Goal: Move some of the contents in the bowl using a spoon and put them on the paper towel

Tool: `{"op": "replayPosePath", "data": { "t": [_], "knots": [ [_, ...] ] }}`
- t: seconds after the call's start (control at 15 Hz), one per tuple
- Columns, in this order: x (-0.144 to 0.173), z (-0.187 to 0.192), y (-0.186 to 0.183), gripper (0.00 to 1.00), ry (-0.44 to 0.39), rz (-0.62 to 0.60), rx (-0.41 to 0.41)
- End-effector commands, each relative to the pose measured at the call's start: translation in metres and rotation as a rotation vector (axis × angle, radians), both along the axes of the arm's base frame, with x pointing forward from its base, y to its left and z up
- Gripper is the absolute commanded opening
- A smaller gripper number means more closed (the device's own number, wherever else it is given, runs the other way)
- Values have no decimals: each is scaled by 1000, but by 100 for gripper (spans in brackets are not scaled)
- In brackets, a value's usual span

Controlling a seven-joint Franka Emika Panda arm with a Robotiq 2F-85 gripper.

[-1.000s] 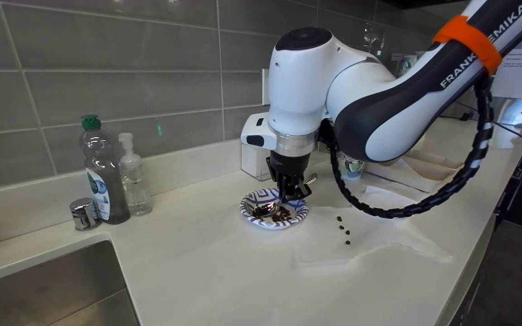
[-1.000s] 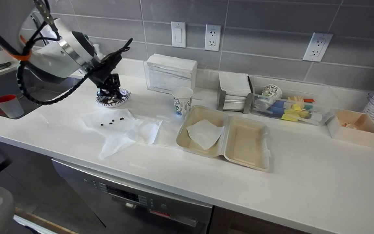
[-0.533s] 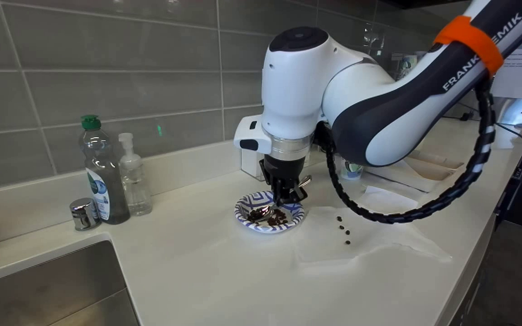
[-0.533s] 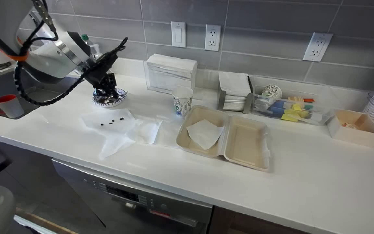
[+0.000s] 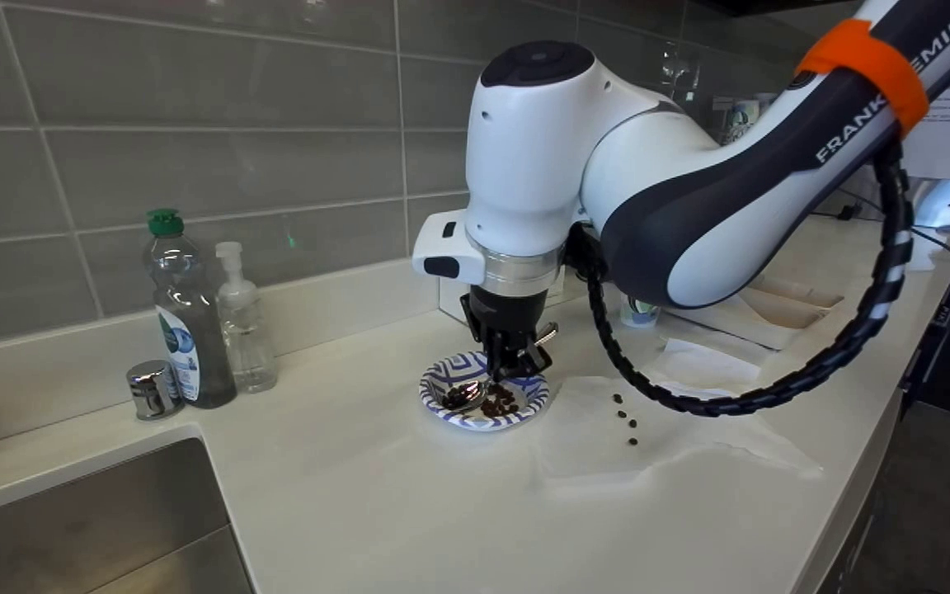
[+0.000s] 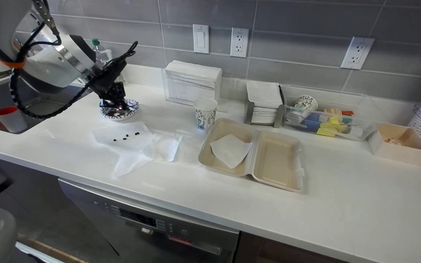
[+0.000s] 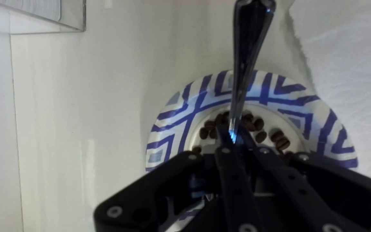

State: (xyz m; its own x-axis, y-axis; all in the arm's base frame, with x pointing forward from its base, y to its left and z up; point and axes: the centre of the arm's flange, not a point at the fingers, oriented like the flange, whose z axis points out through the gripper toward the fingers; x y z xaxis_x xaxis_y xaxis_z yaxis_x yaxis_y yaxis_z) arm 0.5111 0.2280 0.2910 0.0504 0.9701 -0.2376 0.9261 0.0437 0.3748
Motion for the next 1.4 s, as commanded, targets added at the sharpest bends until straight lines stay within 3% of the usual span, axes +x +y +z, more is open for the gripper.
{"op": "replayPosePath", "data": {
  "t": [0.0, 0.47, 1.0, 1.33],
  "knots": [
    [-3, 0, 4, 2, 16, 22, -20],
    [-14, 7, 8, 2, 35, 95, -34],
    [-27, 16, -17, 2, 79, 142, -111],
    [-27, 11, -17, 2, 90, 164, -104]
  ]
}}
